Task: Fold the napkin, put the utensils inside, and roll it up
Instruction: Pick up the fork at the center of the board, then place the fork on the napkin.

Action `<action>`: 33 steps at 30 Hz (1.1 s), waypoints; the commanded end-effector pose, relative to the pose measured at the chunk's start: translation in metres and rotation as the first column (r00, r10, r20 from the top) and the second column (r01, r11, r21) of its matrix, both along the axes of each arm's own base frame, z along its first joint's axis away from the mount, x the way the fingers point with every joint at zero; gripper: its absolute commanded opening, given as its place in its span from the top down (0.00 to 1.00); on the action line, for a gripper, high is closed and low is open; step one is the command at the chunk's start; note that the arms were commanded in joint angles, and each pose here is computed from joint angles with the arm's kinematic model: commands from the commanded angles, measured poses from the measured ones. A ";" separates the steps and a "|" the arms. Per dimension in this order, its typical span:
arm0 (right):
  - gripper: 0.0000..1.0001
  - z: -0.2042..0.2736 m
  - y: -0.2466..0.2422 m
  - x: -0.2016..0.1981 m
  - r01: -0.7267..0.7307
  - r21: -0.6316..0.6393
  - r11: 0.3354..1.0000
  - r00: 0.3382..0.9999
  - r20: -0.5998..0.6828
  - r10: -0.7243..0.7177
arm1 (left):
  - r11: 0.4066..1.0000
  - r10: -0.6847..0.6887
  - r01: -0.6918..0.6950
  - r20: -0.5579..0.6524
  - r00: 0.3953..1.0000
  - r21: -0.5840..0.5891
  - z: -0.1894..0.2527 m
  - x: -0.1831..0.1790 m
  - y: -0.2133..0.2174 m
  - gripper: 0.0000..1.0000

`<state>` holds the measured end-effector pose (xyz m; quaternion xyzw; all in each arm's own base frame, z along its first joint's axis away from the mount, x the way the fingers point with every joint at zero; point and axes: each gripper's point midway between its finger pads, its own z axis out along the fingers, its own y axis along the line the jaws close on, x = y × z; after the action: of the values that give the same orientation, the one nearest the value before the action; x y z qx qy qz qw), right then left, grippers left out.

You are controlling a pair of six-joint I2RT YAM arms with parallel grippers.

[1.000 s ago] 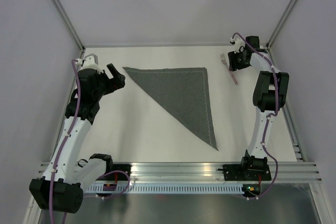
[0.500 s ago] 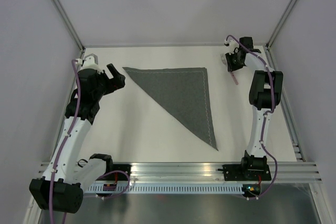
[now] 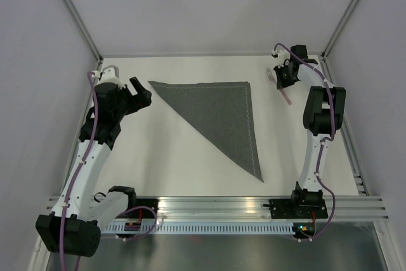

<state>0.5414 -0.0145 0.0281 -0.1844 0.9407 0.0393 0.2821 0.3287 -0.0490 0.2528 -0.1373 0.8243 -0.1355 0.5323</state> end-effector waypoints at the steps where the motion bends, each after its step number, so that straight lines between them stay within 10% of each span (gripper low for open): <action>1: 1.00 0.074 0.017 -0.005 -0.020 0.023 1.000 0.995 0.099 0.017 | 1.000 -0.006 0.007 0.041 0.999 -0.025 0.015 0.003 -0.003 0.03; 33: 1.00 0.058 0.338 -0.182 -0.369 0.070 0.927 0.929 0.057 0.366 | 0.999 -0.037 0.039 0.070 0.997 -0.030 0.038 -0.007 -0.007 0.03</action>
<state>0.3481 0.3147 0.0879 -0.3698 0.8780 0.1367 0.2714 0.3236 -0.0539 0.2661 -0.1281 0.8209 -0.1499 0.5360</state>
